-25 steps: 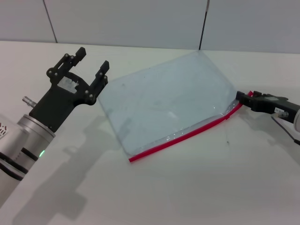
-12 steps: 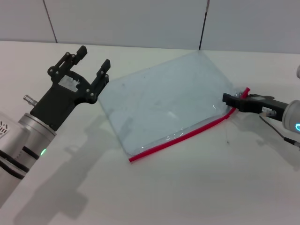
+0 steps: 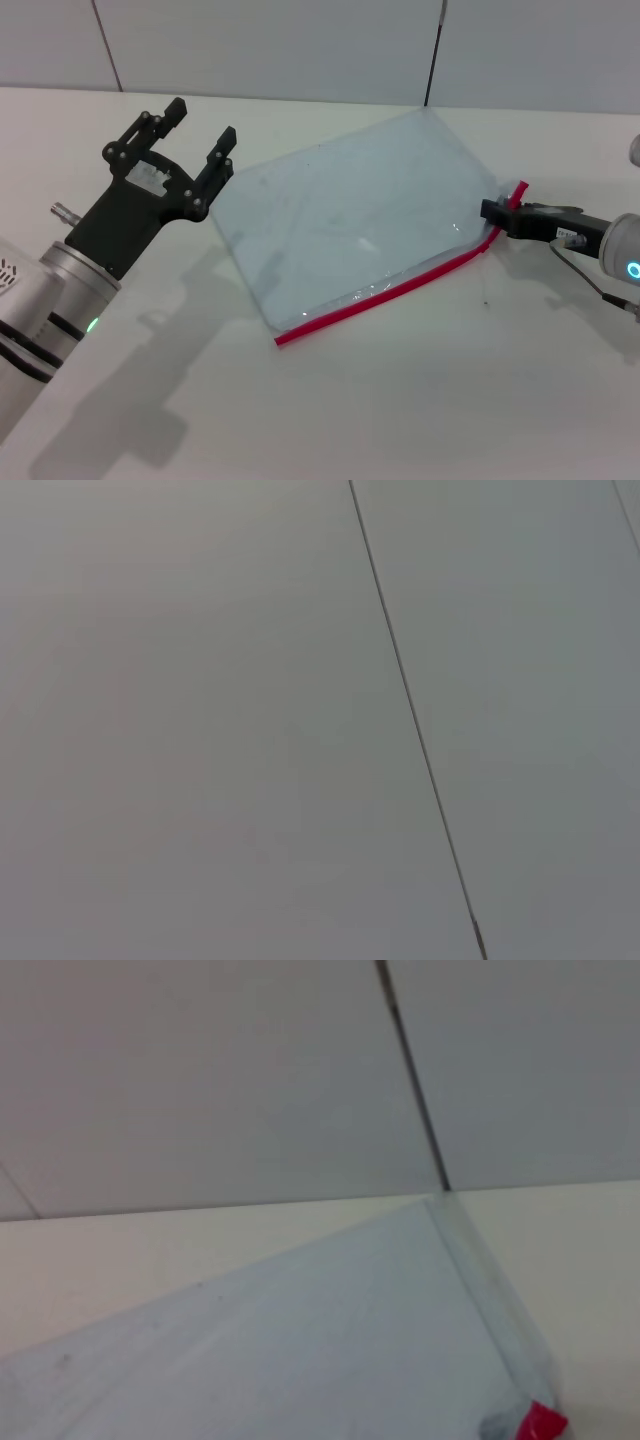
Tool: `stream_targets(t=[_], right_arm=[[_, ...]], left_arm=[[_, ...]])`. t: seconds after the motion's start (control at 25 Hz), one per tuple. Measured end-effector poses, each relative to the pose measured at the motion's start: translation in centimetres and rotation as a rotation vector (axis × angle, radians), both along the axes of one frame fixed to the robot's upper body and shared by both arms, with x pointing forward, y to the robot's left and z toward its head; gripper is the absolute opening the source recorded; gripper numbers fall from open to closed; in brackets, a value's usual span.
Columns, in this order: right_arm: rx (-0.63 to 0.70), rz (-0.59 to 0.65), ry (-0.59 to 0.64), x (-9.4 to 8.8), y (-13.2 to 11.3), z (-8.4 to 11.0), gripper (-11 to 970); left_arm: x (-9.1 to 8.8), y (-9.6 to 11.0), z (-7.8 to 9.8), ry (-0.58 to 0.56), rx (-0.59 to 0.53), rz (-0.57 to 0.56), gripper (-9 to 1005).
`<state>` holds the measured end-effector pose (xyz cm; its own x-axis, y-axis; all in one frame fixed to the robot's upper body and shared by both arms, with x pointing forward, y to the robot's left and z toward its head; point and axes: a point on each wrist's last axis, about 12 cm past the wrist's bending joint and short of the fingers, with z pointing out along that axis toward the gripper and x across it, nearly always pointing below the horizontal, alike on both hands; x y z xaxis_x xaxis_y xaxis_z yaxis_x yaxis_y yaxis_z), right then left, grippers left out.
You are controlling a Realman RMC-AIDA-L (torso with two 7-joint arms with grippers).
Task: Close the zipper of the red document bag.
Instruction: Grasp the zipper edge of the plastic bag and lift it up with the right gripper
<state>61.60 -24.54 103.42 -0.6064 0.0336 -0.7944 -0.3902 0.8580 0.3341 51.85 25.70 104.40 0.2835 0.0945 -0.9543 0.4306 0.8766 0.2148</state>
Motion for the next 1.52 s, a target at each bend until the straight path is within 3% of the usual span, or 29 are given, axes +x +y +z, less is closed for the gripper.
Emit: stream_targets(t=[0.04, 0.16, 0.6, 1.04, 1.52], right_arm=[[0.000, -0.005, 0.003, 0.0, 0.0, 0.0, 583], [-0.003, -0.010, 0.008, 0.1, 0.0, -0.1, 386], [-0.011, 0.035, 0.013, 0.0, 0.5, 0.0, 8], [0.086, 0.087, -0.019, -0.2, 1.2, 1.0, 7], [0.208, 0.182, -0.078, -0.2, 3.2, 2.6, 7]], left_arm=[[0.0, 0.0, 0.0, 0.000, 0.000, 0.000, 600], [0.0, 0.0, 0.0, 0.000, 0.000, 0.000, 600], [0.0, 0.0, 0.0, 0.000, -0.002, 0.001, 599], [0.3, -0.4, 0.0, 0.007, 0.009, -0.015, 597], [0.7, -3.4, -0.3, 0.050, 0.074, -0.178, 595]])
